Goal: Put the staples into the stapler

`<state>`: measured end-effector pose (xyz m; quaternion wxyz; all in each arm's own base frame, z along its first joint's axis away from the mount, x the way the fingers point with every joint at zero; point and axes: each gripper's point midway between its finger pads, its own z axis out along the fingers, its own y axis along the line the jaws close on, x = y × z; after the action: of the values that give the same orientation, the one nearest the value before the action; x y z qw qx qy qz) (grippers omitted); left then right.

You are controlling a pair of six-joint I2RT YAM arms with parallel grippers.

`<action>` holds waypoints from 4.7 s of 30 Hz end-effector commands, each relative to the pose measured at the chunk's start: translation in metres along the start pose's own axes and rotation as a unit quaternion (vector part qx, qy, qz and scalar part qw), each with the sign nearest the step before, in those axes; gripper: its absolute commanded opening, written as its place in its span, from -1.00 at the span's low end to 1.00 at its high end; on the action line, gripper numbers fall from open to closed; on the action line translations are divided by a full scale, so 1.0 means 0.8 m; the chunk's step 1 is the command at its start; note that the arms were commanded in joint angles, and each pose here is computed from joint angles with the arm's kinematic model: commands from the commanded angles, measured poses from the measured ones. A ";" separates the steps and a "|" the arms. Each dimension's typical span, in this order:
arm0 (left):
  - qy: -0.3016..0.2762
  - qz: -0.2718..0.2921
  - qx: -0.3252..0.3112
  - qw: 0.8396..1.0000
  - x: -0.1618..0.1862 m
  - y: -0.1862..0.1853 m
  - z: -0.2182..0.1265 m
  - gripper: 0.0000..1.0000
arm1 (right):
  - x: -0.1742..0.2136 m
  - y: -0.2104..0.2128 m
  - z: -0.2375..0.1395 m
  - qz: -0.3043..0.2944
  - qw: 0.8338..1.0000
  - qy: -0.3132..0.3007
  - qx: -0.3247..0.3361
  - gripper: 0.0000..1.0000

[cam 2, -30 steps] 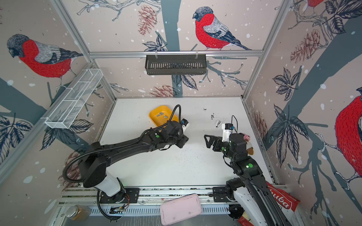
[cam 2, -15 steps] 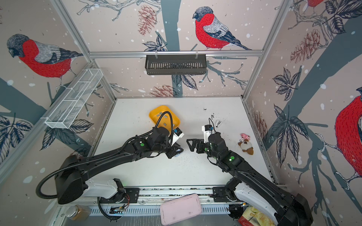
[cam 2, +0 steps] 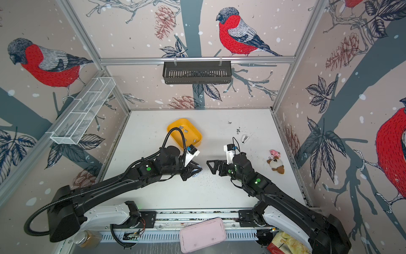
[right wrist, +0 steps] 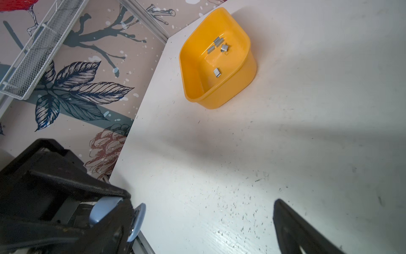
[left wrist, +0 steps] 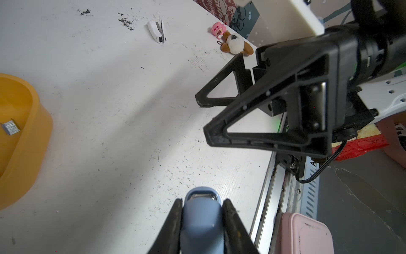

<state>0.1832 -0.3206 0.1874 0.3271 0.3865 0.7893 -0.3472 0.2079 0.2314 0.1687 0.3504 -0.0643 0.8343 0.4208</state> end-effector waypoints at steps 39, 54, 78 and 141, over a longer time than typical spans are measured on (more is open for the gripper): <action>-0.053 0.010 0.037 0.998 -0.030 -0.017 -0.001 -0.64 | 0.026 0.014 0.011 0.002 0.998 0.032 -0.048 0.99; -0.077 0.003 0.036 0.996 -0.044 -0.017 -0.005 -0.65 | 0.037 0.003 0.013 0.005 0.999 0.038 -0.036 0.99; -0.095 -0.003 0.028 0.995 -0.050 -0.009 -0.013 -0.72 | 0.041 -0.001 0.015 0.004 0.999 0.040 -0.029 0.99; -0.103 0.001 0.054 0.993 -0.053 -0.021 -0.019 -0.74 | 0.025 0.018 0.011 0.023 0.998 0.018 -0.057 1.00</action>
<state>0.1839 -0.3269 0.2144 0.3599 0.3694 0.7541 -0.4067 0.1909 0.2529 0.1668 0.3216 -0.0764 0.8117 0.4815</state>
